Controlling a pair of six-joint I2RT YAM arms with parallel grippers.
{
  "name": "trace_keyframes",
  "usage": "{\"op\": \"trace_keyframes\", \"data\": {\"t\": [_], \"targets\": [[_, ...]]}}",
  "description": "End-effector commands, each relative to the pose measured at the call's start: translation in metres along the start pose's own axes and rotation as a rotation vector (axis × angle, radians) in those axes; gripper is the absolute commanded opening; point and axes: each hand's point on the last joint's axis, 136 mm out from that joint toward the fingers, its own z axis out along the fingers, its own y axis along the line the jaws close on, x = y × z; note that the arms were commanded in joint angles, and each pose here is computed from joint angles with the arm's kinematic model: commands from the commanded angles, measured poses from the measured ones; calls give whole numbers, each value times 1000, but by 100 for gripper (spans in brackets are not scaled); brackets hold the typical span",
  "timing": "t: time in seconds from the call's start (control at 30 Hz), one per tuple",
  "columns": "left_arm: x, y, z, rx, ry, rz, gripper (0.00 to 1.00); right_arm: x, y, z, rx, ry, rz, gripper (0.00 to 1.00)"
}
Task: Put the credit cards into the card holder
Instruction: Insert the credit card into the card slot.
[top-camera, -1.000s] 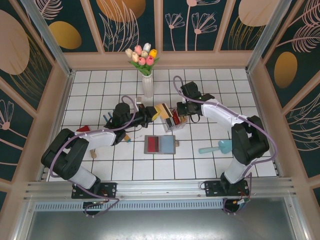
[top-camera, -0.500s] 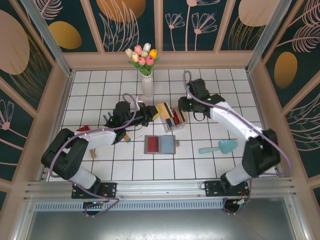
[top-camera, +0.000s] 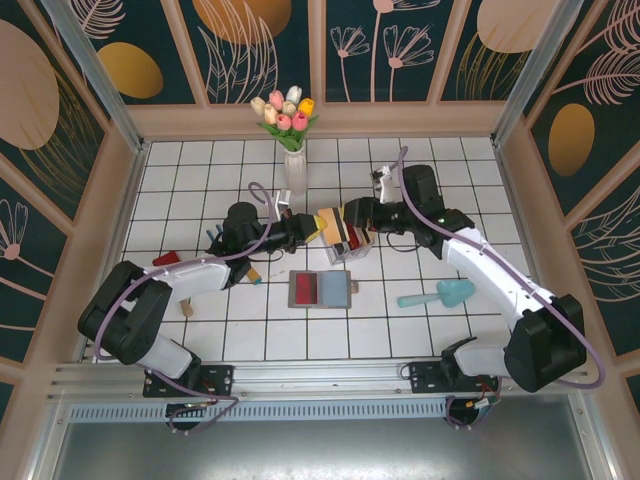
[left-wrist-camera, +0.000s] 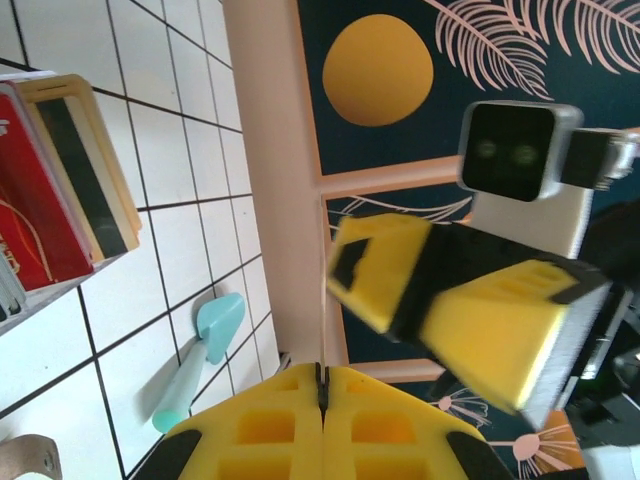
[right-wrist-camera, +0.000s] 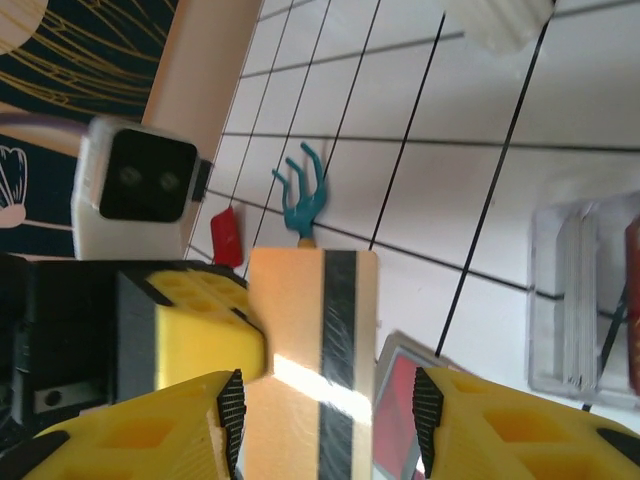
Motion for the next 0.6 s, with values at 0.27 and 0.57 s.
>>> {"op": "trace_keyframes", "data": {"t": [0.27, 0.57], "targets": [[7, -29, -5, 87, 35, 109, 2, 30, 24, 9, -216, 105, 18, 26], [7, -30, -5, 91, 33, 97, 14, 25, 13, 7, -161, 56, 33, 0]]}}
